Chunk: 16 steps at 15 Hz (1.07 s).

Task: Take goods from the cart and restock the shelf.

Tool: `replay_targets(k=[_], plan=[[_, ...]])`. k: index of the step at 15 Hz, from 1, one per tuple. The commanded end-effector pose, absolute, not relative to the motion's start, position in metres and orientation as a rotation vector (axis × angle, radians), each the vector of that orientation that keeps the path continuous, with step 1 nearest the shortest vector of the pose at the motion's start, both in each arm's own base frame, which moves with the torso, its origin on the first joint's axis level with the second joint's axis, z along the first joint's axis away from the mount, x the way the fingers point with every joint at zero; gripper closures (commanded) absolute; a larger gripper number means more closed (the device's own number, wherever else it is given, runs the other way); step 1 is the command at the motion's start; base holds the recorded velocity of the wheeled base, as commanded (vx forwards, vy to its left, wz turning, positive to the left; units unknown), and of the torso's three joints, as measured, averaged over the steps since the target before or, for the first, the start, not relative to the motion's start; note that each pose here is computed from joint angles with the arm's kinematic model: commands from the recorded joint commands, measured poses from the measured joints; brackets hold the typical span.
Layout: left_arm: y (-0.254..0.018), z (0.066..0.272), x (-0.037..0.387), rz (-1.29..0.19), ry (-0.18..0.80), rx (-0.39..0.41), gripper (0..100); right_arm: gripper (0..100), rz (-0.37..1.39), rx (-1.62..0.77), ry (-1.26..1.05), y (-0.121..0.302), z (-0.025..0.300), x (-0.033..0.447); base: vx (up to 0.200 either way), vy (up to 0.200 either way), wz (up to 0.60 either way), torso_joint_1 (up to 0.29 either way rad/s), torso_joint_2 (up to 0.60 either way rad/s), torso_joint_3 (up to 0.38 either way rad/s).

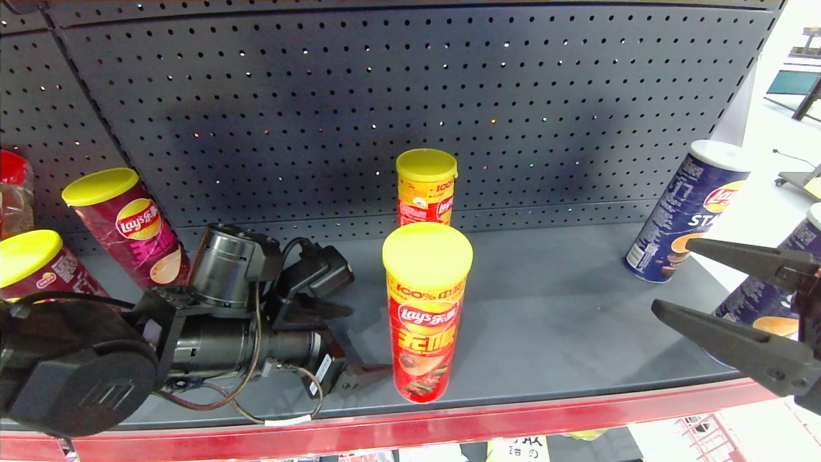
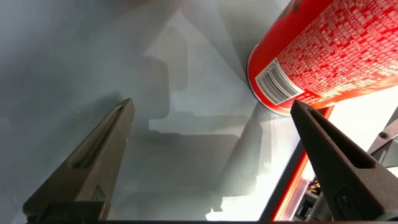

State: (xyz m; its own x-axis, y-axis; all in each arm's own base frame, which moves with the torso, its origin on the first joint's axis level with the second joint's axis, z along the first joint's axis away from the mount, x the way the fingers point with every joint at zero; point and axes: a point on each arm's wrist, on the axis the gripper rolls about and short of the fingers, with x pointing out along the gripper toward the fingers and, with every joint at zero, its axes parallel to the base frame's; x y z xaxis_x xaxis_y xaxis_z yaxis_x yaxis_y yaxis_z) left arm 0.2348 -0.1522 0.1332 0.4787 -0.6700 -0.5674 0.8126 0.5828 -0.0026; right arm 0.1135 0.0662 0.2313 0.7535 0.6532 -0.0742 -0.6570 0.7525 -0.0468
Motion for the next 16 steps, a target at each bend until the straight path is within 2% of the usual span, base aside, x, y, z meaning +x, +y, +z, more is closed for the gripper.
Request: replay_targets(k=[1, 6, 9, 13, 15, 16], plan=[[-0.152, 0.133, 0.235, -0.919, 0.558, 0.284, 0, 0, 0.717, -0.072, 0.053, 0.066, 0.231, 0.113, 0.000, 0.000, 0.00, 0.000, 0.00, 0.000], [-0.150, 0.135, 0.228, -0.913, 0.555, 0.287, 0, 0, 0.717, -0.073, 0.062, 0.066, 0.228, 0.113, 0.000, 0.000, 0.00, 0.000, 0.00, 0.000], [-0.134, 0.158, 0.207, -0.895, 0.480, 0.259, 0, 0, 0.700, -0.077, 0.076, 0.060, 0.218, 0.103, 0.000, 0.000, 0.00, 0.000, 0.00, 0.000], [-0.095, 0.159, 0.131, -0.921, 0.416, 0.238, 0, 0, 0.678, -0.088, 0.078, 0.043, 0.189, 0.072, 0.000, 0.000, 0.00, 0.000, 0.00, 0.000], [-0.067, 0.154, 0.090, -0.912, 0.357, 0.232, 0, 0, 0.608, -0.092, 0.089, 0.030, 0.176, 0.053, 0.000, 0.000, 0.00, 0.000, 0.00, 0.000], [-0.046, 0.150, 0.062, -0.850, 0.312, 0.215, 0, 0, 0.532, -0.095, 0.109, 0.021, 0.173, 0.040, 0.000, 0.000, 0.00, 0.000, 0.00, 0.000]])
